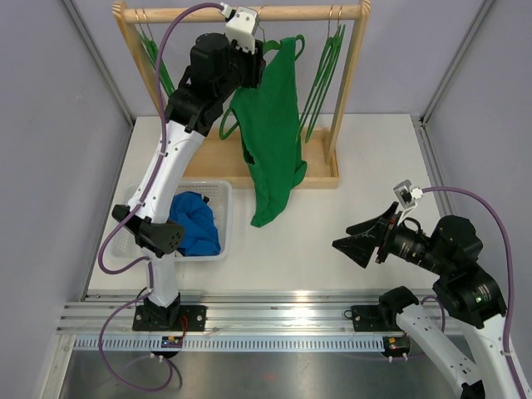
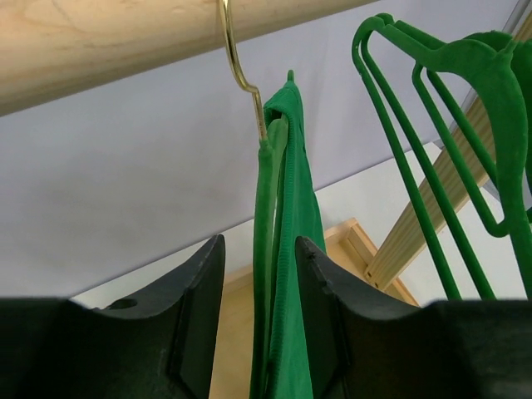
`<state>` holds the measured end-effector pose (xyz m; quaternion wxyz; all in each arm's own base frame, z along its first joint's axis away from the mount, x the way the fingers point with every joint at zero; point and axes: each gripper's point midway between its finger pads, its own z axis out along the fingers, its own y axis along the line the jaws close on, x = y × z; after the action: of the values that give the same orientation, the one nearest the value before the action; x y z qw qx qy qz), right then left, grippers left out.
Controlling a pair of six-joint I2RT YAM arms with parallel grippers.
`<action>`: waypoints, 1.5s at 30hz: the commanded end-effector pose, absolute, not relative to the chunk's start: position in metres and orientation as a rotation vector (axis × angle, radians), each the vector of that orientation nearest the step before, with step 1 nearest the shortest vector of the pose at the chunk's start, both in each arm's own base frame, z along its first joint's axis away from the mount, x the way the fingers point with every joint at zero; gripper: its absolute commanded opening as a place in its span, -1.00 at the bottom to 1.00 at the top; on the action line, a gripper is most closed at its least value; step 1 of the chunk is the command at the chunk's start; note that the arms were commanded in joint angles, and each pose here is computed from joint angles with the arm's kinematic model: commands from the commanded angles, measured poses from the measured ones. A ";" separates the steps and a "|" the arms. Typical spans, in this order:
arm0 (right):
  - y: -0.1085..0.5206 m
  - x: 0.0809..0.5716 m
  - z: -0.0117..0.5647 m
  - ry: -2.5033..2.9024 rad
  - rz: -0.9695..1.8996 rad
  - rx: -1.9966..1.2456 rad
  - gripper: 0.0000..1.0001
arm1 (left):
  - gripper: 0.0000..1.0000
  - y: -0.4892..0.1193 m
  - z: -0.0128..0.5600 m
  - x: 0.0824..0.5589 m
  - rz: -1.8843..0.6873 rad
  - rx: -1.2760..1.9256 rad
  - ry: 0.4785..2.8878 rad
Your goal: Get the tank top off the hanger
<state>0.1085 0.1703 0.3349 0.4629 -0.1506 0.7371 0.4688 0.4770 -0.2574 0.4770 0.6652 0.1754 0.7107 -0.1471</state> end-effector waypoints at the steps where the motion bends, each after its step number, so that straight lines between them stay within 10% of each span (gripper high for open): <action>1: 0.177 0.110 0.344 1.768 1.189 -0.403 0.67 | -0.25 -0.256 0.519 0.467 -0.354 0.399 1.481; 18: 0.176 0.107 0.350 1.755 1.188 -0.423 0.65 | -0.36 -0.261 0.494 0.478 -0.339 0.415 1.543; 25: 0.176 0.107 0.349 1.754 1.178 -0.429 0.66 | -1.00 -0.263 0.492 0.478 -0.347 0.407 1.546; 45: 0.172 0.103 0.349 1.747 1.170 -0.416 0.66 | -1.00 -0.250 0.576 0.415 -0.471 0.267 1.383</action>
<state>0.1088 0.1739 0.3364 0.4614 -0.1605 0.7314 0.4758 0.4567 -0.2641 0.4962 0.6742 0.1483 0.7032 -0.1704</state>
